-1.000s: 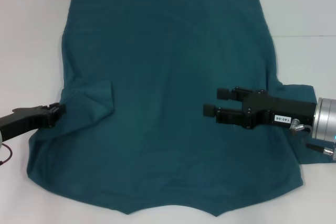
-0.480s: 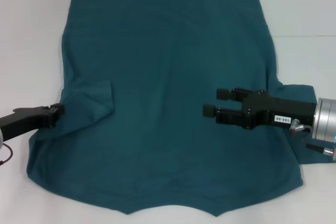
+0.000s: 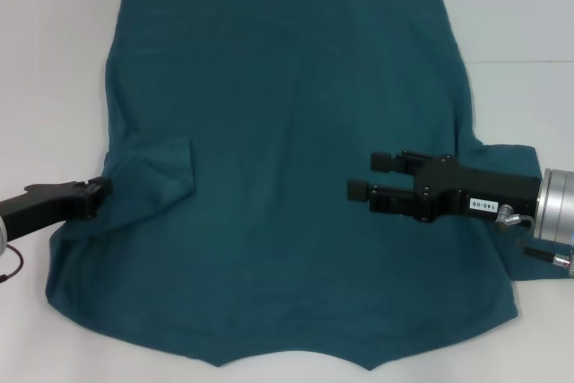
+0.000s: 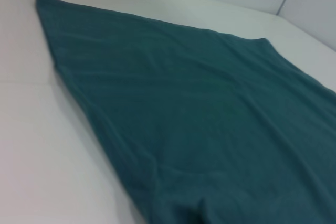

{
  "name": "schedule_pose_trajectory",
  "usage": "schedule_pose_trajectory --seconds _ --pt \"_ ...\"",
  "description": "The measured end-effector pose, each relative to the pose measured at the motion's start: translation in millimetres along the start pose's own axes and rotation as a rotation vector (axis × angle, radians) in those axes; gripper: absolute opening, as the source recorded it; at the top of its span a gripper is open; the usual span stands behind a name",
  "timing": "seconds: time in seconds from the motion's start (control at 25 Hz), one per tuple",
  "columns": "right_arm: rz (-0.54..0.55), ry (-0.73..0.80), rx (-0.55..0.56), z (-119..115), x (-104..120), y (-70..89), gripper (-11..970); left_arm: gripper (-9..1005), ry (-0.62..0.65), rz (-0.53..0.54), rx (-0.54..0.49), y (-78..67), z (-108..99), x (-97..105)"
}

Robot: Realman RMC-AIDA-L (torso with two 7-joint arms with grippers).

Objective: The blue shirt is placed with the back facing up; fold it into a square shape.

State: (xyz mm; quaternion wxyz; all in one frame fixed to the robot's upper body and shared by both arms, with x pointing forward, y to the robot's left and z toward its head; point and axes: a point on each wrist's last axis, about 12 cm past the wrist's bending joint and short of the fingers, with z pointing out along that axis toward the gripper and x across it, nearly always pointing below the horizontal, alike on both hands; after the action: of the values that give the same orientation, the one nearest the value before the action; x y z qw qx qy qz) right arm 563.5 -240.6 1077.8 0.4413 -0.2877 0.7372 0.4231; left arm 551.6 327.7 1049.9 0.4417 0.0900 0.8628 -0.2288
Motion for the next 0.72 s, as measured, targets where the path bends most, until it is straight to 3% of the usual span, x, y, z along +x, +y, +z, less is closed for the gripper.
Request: schedule_pose_trajectory --seconds 0.72 --pt "-0.003 -0.001 0.007 0.3 -0.6 -0.9 824 40 0.132 0.056 0.246 -27.2 -4.5 1.4"
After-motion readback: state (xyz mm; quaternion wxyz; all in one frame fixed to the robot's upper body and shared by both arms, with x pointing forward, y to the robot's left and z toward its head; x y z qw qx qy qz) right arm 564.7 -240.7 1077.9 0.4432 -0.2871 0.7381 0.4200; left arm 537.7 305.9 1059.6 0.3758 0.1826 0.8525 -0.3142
